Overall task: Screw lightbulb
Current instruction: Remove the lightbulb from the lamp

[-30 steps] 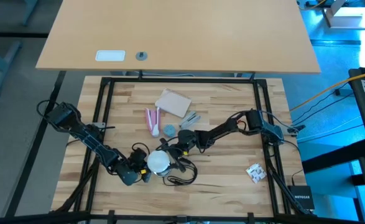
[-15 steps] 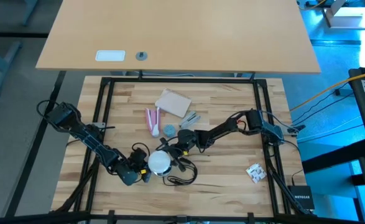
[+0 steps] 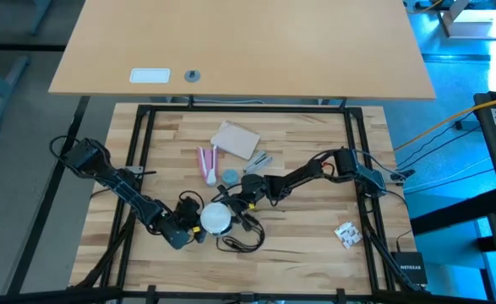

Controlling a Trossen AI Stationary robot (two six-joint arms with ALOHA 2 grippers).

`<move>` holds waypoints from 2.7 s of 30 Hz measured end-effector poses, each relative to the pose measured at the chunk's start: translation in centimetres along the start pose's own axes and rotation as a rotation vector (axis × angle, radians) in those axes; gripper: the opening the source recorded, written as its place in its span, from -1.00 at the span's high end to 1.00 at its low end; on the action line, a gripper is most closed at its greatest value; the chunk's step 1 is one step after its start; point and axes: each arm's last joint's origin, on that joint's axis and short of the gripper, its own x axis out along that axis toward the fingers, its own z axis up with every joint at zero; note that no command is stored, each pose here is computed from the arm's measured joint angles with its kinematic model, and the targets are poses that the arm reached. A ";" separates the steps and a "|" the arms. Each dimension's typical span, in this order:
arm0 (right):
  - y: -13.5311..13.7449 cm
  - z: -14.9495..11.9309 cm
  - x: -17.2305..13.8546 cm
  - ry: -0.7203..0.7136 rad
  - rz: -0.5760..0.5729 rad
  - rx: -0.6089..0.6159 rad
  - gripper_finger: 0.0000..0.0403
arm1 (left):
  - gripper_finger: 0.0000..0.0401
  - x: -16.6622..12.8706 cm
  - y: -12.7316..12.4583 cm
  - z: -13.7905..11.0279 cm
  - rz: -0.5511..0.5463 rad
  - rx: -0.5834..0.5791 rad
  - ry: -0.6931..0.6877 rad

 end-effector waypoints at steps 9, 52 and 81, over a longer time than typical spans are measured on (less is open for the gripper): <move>0.1 0.0 0.1 0.002 0.002 0.002 0.15 | 0.99 0.5 0.7 0.7 0.056 0.016 -0.069; -0.1 -0.1 0.0 0.008 -0.038 0.003 0.17 | 1.00 -0.2 -1.1 -2.3 -0.113 -0.169 0.005; 0.0 -0.2 0.0 0.022 -0.022 0.011 0.17 | 1.00 -3.0 0.1 -0.1 -0.027 -0.114 0.028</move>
